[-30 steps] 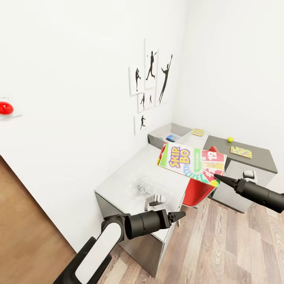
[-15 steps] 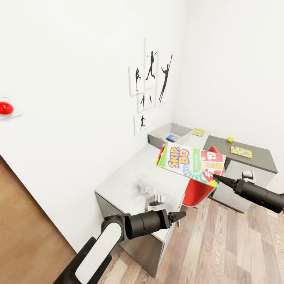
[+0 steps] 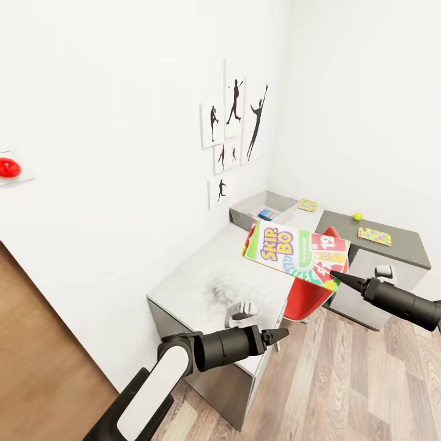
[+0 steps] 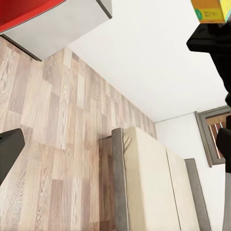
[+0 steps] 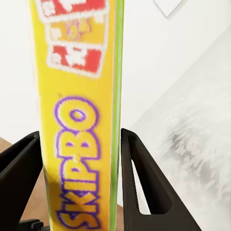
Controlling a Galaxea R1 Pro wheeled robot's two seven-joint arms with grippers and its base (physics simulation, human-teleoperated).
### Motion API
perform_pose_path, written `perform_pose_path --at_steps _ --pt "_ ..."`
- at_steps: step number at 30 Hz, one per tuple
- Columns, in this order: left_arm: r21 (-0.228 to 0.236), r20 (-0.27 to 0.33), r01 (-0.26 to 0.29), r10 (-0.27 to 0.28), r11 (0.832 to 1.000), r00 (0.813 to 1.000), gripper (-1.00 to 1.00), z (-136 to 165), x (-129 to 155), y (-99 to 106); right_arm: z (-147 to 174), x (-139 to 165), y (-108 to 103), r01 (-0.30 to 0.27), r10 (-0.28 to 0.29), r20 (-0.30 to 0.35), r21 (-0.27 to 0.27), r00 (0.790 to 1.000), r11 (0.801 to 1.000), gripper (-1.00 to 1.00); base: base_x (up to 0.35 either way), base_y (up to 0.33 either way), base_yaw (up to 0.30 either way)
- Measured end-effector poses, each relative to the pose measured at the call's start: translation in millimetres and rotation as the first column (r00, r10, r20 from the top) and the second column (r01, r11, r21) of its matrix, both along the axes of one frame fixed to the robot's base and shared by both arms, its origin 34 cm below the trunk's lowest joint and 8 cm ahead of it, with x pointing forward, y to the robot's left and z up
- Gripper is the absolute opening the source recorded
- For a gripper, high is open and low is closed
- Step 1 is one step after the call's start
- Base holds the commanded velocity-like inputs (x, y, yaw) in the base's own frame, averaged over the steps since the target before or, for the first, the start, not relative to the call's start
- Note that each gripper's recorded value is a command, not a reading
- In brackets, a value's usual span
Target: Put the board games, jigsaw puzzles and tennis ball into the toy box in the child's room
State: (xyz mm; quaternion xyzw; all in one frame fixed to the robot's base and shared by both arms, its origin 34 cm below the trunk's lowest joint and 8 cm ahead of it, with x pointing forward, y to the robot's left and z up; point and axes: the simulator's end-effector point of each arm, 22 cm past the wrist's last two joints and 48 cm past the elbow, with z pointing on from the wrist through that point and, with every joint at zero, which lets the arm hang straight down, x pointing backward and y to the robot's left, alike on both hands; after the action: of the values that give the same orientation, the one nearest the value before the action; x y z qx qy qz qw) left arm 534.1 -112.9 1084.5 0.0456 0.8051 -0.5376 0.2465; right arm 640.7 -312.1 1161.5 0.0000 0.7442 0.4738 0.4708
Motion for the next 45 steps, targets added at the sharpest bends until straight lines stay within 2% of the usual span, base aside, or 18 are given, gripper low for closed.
perform_pose_path --at_steps 15,45 --pt "-0.009 0.000 0.006 -0.006 1.000 1.000 1.00 1 -1 -1 8 -5 5 -0.010 0.011 0.026 -0.016 1.000 1.000 -1.00 0.000 0.000 0.000" --pt "-0.010 -0.010 0.006 -0.006 1.000 1.000 1.00 -2 -5 0 10 -11 8 -0.015 0.016 0.033 -0.028 0.999 0.999 -1.00 0.000 0.000 0.000"
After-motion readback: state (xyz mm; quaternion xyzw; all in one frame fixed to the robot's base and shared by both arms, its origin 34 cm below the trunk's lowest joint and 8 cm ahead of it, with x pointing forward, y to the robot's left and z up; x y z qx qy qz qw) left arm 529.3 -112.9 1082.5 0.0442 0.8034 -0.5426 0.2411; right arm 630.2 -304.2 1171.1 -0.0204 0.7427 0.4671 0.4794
